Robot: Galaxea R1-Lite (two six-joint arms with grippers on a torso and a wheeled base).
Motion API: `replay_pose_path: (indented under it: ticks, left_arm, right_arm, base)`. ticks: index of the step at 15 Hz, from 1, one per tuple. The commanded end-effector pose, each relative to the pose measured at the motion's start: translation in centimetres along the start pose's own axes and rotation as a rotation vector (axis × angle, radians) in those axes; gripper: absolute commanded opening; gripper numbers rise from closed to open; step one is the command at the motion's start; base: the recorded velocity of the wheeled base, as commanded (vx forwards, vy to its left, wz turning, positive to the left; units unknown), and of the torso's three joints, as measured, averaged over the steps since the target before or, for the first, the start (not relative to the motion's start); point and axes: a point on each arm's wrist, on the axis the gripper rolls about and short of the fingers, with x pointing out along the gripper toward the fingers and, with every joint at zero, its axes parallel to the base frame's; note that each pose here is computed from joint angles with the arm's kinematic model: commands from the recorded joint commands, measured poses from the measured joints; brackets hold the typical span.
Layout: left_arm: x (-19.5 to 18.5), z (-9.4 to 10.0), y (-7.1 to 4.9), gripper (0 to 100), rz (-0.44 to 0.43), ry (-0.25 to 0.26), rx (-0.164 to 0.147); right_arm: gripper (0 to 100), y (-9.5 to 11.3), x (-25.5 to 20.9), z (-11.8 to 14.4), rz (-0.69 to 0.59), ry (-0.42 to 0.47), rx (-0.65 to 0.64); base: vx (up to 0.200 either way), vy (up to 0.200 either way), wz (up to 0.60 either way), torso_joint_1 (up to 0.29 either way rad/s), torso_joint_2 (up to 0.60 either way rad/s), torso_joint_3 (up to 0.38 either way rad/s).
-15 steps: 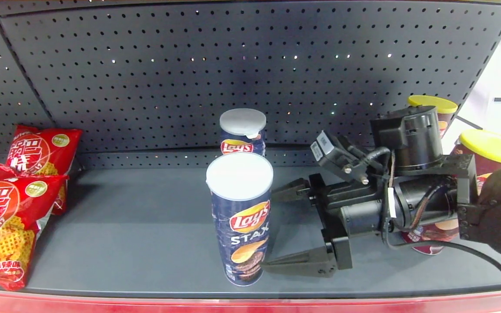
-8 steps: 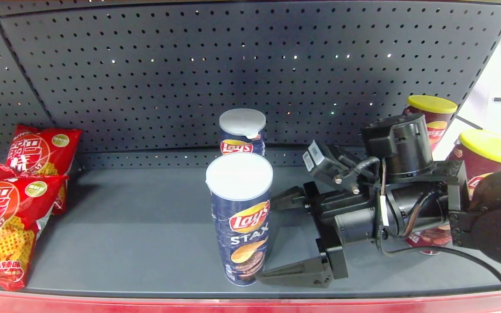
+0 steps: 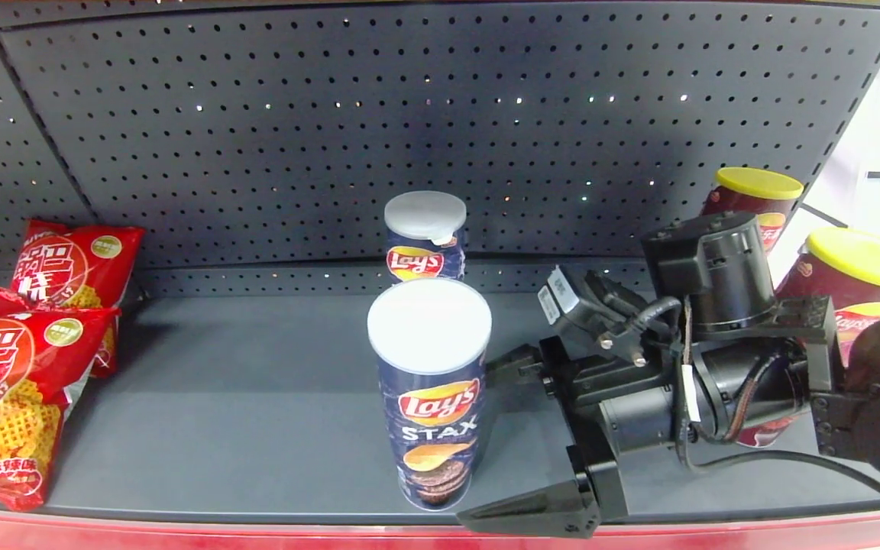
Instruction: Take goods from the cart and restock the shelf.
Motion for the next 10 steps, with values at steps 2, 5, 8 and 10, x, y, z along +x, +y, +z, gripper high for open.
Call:
replay_pose_path:
  ticks: [2, 5, 8, 10]
  left_arm:
    - [0.0, 0.0, 0.0, 100, 0.0, 0.002, 0.0]
    - [0.0, 0.0, 0.0, 100, 0.001, 0.0, 0.0]
    - [0.0, 0.0, 0.0, 100, 0.0, 0.0, 0.0]
    - [0.0, 0.0, 0.0, 100, 0.001, 0.002, 0.001]
  right_arm:
    - [100, 0.2, -0.2, -0.1, 0.001, 0.001, 0.0]
    - [100, 0.2, -0.2, -0.2, 0.002, 0.004, 0.004]
    - [100, 0.2, -0.2, -0.6, -0.004, 0.014, 0.014]
    - [100, -0.4, -0.7, -1.2, -0.043, 0.027, 0.033]
  base:
    - [0.0, 0.0, 0.0, 0.0, 0.0, 0.0]
    - [0.0, 0.0, 0.0, 0.0, 0.0, 0.0]
    - [0.0, 0.0, 0.0, 0.0, 0.0, 0.0]
    - [0.0, 0.0, 0.0, 0.0, 0.0, 0.0]
